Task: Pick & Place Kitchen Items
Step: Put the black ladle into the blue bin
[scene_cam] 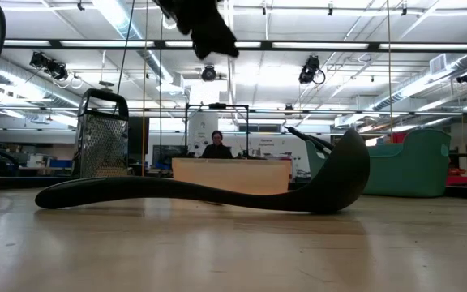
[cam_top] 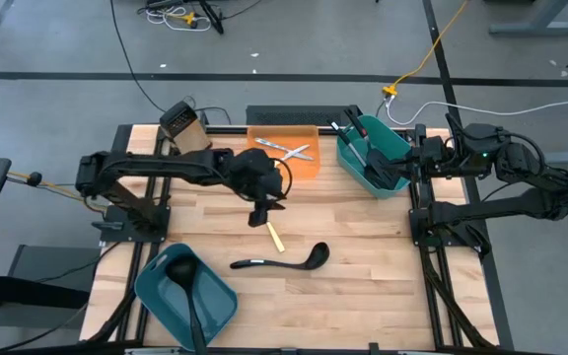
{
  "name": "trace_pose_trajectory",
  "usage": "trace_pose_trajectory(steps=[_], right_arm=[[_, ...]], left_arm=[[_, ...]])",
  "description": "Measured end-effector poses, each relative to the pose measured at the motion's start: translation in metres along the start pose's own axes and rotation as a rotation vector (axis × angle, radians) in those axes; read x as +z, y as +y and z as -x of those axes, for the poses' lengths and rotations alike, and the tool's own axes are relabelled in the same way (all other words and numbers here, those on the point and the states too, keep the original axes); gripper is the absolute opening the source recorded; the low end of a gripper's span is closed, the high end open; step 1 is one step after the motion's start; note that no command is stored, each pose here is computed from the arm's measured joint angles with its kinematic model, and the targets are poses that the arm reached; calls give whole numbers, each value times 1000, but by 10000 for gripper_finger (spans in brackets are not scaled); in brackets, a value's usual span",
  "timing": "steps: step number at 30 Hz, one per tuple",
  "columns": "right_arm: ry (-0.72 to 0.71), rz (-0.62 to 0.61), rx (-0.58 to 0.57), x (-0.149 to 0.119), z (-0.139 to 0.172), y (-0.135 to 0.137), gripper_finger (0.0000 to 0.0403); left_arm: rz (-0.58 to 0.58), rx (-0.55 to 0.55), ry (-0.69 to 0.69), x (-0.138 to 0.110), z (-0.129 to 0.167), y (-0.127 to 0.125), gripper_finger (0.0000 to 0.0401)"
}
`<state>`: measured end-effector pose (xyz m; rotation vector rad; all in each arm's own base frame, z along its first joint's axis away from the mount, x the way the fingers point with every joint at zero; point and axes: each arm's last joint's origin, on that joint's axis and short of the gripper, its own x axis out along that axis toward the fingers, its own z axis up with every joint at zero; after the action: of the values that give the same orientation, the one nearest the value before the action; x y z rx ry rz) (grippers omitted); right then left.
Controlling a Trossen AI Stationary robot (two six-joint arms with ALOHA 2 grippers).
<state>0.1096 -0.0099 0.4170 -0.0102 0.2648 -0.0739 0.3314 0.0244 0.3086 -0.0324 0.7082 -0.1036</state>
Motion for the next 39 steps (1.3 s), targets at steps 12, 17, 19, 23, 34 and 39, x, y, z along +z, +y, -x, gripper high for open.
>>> trace_pose_trajectory(steps=[12, 17, 19, 23, 34, 39], right_arm=[[-1, 2, 0, 0, 0, 0, 5], [-1, 7, -1, 0, 0, 0, 5], [0, 10, -1, 0, 0, 0, 5], [-1, 9, -1, 0, 0, 0, 5], [-1, -17, -1, 0, 0, 0, 5], [-1, -17, -1, 0, 0, 0, 5]], left_arm=[[-68, -26, -97, 9, 40, -31, 139], [-77, -17, -76, 7, 39, -35, 139], [-68, -19, -66, 6, 38, -36, 139], [-36, -32, -64, 6, 37, -41, 139], [-57, -66, 23, -3, 36, -59, 139], [-45, -76, 28, -3, 36, -67, 139]])
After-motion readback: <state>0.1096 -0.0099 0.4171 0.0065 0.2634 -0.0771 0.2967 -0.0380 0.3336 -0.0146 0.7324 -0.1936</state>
